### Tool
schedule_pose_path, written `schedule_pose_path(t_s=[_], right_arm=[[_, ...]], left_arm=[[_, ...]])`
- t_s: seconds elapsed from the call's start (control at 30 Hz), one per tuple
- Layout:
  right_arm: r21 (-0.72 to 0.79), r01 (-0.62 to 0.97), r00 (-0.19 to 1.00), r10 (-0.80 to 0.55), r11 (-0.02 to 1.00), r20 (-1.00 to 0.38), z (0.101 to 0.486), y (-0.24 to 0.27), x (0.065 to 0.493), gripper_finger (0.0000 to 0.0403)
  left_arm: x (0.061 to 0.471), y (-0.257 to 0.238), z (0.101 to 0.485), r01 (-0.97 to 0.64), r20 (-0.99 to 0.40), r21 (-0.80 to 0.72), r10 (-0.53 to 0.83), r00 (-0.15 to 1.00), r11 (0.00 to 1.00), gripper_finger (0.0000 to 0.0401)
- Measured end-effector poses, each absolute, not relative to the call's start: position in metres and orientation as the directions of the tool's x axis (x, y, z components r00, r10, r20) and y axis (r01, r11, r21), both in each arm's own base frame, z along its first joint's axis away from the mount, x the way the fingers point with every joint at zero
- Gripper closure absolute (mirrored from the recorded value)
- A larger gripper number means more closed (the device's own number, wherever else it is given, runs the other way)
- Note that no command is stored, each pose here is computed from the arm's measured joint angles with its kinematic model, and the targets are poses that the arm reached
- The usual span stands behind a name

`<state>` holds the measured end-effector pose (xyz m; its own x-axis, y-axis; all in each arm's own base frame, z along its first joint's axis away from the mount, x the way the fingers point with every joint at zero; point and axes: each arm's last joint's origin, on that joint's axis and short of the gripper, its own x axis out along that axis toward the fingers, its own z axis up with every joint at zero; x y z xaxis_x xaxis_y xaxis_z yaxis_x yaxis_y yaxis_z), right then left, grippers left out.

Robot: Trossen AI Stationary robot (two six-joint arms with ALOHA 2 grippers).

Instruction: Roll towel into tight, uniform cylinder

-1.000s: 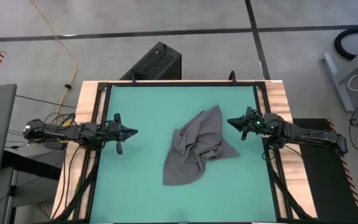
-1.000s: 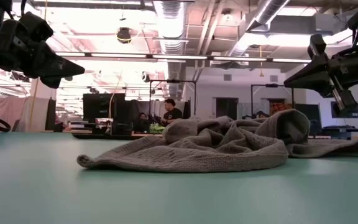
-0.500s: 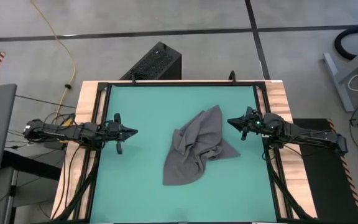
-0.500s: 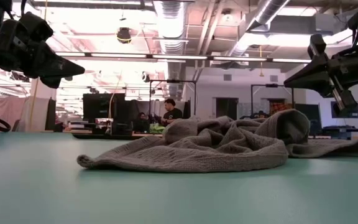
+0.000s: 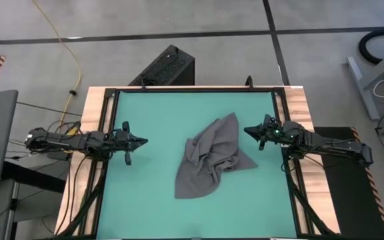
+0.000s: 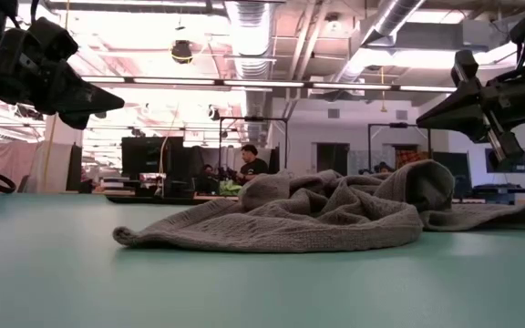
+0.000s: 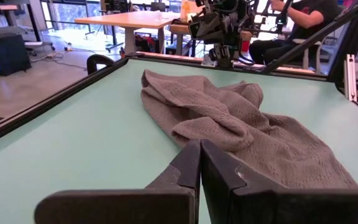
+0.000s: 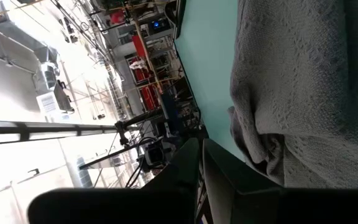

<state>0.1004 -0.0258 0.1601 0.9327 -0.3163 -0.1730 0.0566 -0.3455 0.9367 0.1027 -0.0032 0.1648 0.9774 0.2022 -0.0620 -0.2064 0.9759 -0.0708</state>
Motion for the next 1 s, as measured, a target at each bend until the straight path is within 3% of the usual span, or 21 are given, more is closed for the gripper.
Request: schedule_pose_path(t_s=[0.53,0.77,0.87,1.0], right_arm=[[0.937,0.056,0.933,-0.317,-0.345,-0.173,0.1602,-0.0258,0.1004,0.0353],[0.937,0.056,0.933,-0.317,-0.345,-0.173,0.1603,-0.0258,0.1004,0.0353],[0.937,0.056,0.933,-0.317,-0.345,-0.172,0.1602,-0.0258,0.1004,0.0353],[0.94,0.016,0.938,-0.321,-0.341,-0.132,0.1624,-0.0262,0.1011,0.0353]], left_arm=[[0.1028,-0.0032,0.1651,-0.207,-0.059,-0.072,0.203,0.977,0.976,0.0401],[0.1026,-0.0018,0.1661,-0.249,-0.043,-0.352,0.25,0.967,0.902,0.0401],[0.102,0.0001,0.1656,-0.308,-0.049,-0.391,0.315,0.948,0.867,0.0401],[0.1025,-0.0015,0.1655,-0.259,-0.05,-0.403,0.261,0.964,0.878,0.0401]])
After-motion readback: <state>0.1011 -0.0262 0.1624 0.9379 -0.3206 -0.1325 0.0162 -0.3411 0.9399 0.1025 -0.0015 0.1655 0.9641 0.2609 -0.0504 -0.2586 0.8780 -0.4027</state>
